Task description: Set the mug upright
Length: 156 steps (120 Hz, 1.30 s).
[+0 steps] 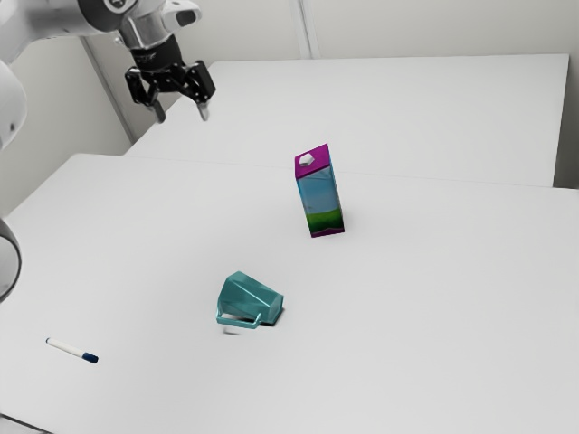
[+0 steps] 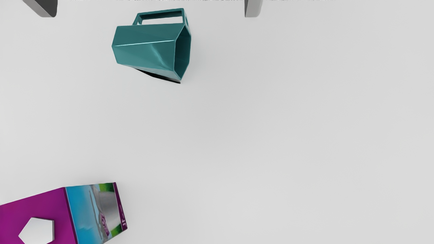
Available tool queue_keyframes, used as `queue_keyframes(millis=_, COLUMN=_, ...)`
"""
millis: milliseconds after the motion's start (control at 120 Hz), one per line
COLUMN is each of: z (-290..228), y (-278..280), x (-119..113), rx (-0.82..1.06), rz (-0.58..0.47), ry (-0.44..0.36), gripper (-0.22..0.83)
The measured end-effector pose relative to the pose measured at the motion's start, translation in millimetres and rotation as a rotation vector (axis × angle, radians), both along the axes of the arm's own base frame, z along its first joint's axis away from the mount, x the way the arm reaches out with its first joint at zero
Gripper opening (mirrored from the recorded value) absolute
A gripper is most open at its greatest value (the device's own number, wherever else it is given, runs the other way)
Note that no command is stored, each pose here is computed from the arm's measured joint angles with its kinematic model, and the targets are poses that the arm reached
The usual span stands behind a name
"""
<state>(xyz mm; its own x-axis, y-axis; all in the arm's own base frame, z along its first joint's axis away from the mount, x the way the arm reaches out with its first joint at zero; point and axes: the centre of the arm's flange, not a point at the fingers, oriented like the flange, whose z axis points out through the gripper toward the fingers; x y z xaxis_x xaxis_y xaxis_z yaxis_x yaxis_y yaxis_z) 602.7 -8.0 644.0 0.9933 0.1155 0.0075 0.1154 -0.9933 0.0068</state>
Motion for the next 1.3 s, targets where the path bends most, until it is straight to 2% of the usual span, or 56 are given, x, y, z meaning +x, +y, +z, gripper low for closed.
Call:
queue_keyframes(millis=133, z=-14, y=2, x=-7, rx=-0.027, rz=0.006, ry=0.031, gripper=0.62)
queue_keyframes(millis=267, z=-38, y=19, x=-32, rx=-0.075, rz=0.012, ry=0.070, gripper=0.62)
queue_keyframes(millis=433, z=-133, y=67, x=-54, rx=-0.272, rz=0.058, ry=0.160, gripper=0.62)
queue_keyframes(millis=517, z=-191, y=89, x=-73, rx=-0.416, rz=0.109, ry=0.183, gripper=0.62)
queue_keyframes(millis=650, z=-244, y=118, x=-114, rx=-0.600, rz=0.189, ry=0.126, gripper=0.62)
queue_keyframes(millis=725, z=-265, y=120, x=-125, rx=-0.679, rz=0.209, ry=0.080, gripper=0.62)
queue_keyframes(millis=875, z=-310, y=93, x=-113, rx=-0.813, rz=0.175, ry=0.026, gripper=0.62)
queue_keyframes(millis=1033, z=-329, y=70, x=-103, rx=-0.901, rz=0.116, ry=-0.048, gripper=0.61)
queue_keyframes(millis=1300, z=-352, y=70, x=-110, rx=-0.976, rz=0.062, ry=-0.133, gripper=0.62)
